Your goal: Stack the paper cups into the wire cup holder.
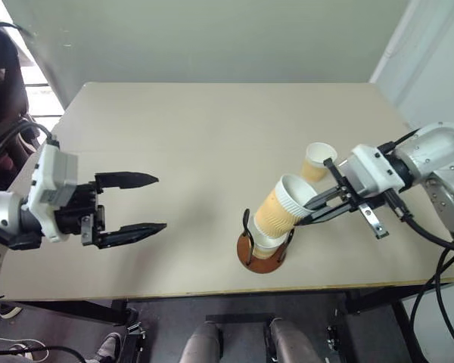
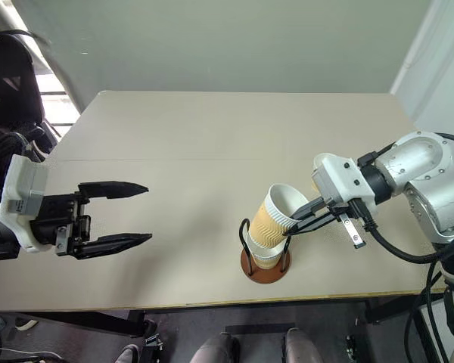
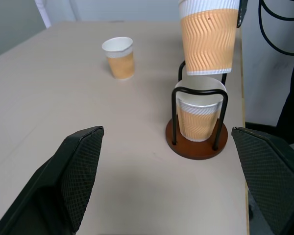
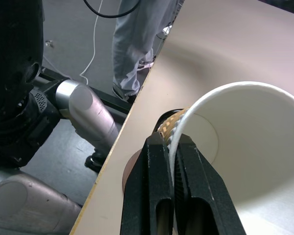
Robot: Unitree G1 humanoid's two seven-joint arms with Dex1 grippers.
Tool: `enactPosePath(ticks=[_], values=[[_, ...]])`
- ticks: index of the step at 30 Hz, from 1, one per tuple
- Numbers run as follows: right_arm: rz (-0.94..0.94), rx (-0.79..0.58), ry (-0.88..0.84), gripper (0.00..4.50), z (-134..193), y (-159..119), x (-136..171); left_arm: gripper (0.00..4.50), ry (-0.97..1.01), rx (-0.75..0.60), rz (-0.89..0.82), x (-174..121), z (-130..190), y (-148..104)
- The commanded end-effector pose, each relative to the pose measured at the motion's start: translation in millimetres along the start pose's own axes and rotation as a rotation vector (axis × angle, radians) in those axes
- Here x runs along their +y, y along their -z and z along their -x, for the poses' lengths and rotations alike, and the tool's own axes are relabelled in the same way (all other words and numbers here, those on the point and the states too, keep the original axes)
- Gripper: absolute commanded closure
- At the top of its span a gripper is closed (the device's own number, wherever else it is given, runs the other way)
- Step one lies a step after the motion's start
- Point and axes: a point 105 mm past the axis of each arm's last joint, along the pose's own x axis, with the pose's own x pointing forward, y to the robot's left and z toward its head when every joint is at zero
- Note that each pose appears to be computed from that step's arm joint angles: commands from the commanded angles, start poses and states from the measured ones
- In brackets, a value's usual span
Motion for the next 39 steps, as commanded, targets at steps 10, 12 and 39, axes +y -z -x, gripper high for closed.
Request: enactPosePath(ticks=[10, 12, 39], values=[[0.026, 0.024, 0.005, 4.48, -6.4, 4.3, -2.3, 0.0, -0.007, 0.002, -0.047, -2.8, 3.1, -13.2], [0.032, 0.027, 0.004, 4.48, -7.5, 4.8, -2.2, 0.0, -0.005, 0.002, -0.048, -2.7, 2.9, -13.6], [0.047, 0.039, -0.014, 0.57, -9.7, 4.0, 0.0, 0.0, 0.005, 0.014, -0.052, -1.5, 2.2, -14.8]])
